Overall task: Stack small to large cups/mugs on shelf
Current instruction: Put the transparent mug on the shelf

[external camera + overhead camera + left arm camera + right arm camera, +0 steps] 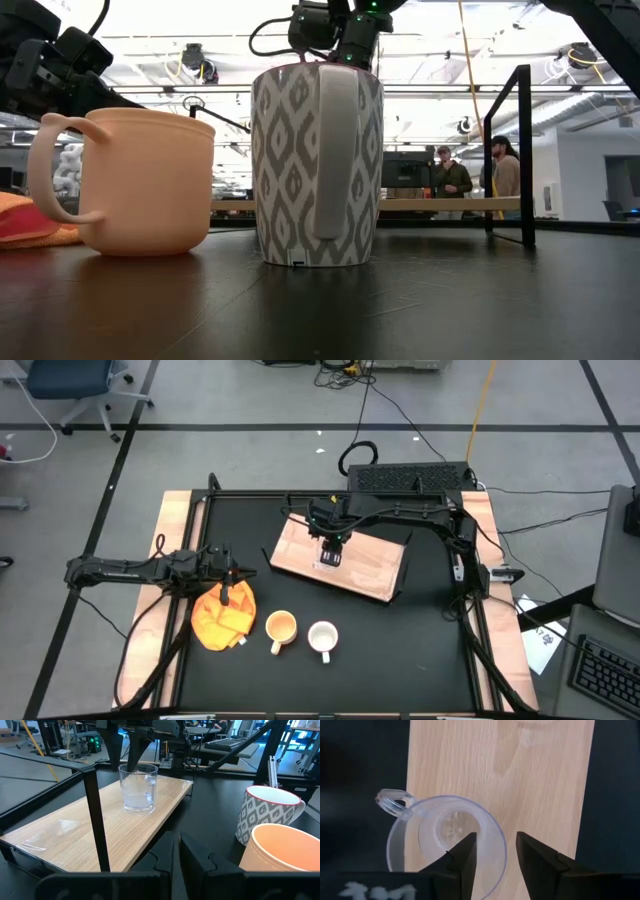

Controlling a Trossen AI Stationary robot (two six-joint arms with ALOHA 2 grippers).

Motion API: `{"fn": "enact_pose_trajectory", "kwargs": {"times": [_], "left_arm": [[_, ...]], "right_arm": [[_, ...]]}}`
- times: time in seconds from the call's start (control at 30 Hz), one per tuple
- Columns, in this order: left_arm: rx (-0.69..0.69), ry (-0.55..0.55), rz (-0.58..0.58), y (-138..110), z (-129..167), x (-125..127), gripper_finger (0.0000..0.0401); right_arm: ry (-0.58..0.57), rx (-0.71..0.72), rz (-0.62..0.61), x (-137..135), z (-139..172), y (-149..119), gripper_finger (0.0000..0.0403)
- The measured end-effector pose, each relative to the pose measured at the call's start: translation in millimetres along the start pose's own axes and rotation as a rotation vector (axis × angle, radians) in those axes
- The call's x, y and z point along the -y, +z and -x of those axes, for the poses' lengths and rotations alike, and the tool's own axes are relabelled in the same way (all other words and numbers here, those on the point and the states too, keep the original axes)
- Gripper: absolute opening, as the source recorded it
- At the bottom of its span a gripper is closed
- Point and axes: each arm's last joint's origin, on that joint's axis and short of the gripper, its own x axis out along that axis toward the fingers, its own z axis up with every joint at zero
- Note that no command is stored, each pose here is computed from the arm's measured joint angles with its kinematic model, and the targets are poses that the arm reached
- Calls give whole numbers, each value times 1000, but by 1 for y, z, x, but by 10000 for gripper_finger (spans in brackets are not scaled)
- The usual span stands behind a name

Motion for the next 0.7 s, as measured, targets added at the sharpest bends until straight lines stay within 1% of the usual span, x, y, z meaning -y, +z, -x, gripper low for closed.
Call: {"fn": "enact_pose_trajectory", "kwargs": {"times": [0.23, 0.43, 0.7], "left_arm": [[0, 0, 0, 0, 0, 0, 31], [0, 0, 0, 0, 0, 0, 31], [0, 0, 0, 0, 0, 0, 31]], "right_arm": [[2, 13, -5, -2, 12, -2, 130], [3, 46, -17, -3, 28, -5, 130], [5, 76, -13, -5, 32, -3, 130]]}}
